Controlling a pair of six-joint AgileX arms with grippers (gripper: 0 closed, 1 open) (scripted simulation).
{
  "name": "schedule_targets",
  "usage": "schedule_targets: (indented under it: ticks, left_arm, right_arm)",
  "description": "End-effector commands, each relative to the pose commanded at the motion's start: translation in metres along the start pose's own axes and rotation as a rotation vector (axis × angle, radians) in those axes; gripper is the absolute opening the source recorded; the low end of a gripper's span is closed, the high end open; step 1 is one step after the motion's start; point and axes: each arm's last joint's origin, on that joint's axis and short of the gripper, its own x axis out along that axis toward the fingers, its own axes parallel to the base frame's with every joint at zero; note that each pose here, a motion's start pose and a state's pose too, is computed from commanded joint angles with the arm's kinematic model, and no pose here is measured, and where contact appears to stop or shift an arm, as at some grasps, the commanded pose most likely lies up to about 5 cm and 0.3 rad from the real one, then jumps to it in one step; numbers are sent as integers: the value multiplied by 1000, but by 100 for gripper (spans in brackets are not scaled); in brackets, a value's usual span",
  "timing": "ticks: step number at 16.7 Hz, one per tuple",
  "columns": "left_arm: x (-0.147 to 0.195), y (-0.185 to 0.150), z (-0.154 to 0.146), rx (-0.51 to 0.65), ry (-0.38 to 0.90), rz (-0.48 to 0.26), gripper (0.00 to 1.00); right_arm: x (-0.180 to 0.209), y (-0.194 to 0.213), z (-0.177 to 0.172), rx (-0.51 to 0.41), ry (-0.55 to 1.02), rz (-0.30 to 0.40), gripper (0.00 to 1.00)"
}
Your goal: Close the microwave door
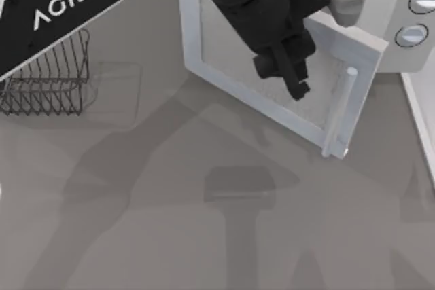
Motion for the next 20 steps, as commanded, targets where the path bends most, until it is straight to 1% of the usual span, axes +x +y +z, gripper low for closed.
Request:
schedule_targets:
  ticks: [1,5,10,12,17,20]
  left_arm:
    - [-2,1,1,2,-7,9,0]
    - [0,-1,1,2,-1,0,0]
    - [27,-8,5,-9,57,-73,0]
    - [32,-8,6,-17,67,-81,0]
    - [9,-3,17,2,-4,4,0]
    - [11,-4,17,2,-1,-1,0]
  right_arm:
    - [0,0,0,0,0,0,100]
    - [0,0,0,0,0,0,100]
    - [0,0,0,0,0,0,100]
    - [0,0,0,0,0,0,100]
    - [0,0,0,0,0,0,100]
    - [0,0,0,0,0,0,100]
